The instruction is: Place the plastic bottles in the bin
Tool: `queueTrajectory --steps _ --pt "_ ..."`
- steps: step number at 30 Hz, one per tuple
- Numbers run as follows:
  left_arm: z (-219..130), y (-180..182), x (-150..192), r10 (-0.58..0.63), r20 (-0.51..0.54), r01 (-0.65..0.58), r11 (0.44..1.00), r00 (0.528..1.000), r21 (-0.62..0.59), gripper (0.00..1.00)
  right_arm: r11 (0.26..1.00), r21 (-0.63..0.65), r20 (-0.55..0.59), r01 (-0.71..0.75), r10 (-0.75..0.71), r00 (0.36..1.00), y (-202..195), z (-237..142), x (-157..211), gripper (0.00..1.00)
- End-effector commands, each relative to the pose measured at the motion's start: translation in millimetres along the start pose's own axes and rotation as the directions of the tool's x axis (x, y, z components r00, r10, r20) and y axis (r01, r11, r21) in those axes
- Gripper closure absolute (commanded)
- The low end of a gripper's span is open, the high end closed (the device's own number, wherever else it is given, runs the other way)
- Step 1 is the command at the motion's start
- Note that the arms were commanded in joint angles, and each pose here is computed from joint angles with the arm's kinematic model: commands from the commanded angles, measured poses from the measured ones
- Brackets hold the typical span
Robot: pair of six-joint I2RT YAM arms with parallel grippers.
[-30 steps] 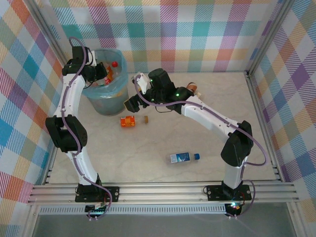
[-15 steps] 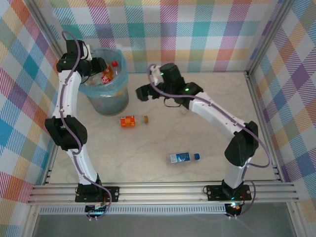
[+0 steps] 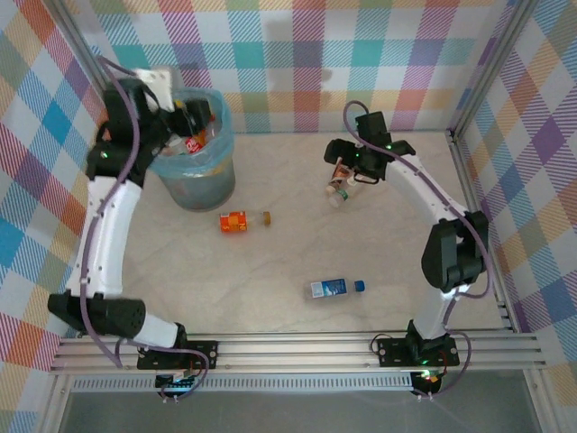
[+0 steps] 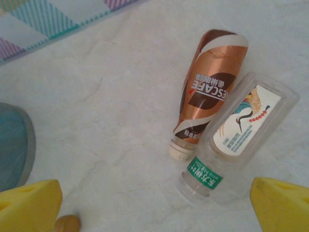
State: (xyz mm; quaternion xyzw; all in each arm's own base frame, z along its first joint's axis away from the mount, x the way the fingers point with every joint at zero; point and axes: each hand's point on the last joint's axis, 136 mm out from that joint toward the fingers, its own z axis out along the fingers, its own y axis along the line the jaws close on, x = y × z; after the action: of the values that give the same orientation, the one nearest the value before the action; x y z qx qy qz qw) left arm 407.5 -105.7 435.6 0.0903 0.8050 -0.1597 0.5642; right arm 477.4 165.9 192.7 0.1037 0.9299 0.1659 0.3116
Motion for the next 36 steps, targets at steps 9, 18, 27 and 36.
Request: queueTrajectory --steps 9,18,27,36 --pt "-9.2 -105.0 69.6 0.31 -0.04 -0.29 0.922 0.95 0.255 0.28 0.972 0.209 -0.082 -0.111 0.13 0.988 -70.8 90.0 25.7 0.0" --pt "-13.2 -107.6 75.4 0.3 -0.051 -0.278 0.925 0.952 0.258 0.28 0.97 0.204 -0.149 -0.136 0.168 0.974 -84.6 106.8 47.1 0.09" --pt "-16.8 -104.5 76.9 0.294 -0.058 -0.272 0.931 0.954 0.242 0.28 0.964 0.22 -0.164 -0.147 0.185 0.969 -102.1 100.6 60.7 0.26" --pt "-23.6 -101.2 70.2 0.24 -0.057 -0.222 0.951 0.969 0.215 0.28 0.97 0.211 -0.174 -0.121 0.159 0.972 -104.1 88.0 65.8 0.43"
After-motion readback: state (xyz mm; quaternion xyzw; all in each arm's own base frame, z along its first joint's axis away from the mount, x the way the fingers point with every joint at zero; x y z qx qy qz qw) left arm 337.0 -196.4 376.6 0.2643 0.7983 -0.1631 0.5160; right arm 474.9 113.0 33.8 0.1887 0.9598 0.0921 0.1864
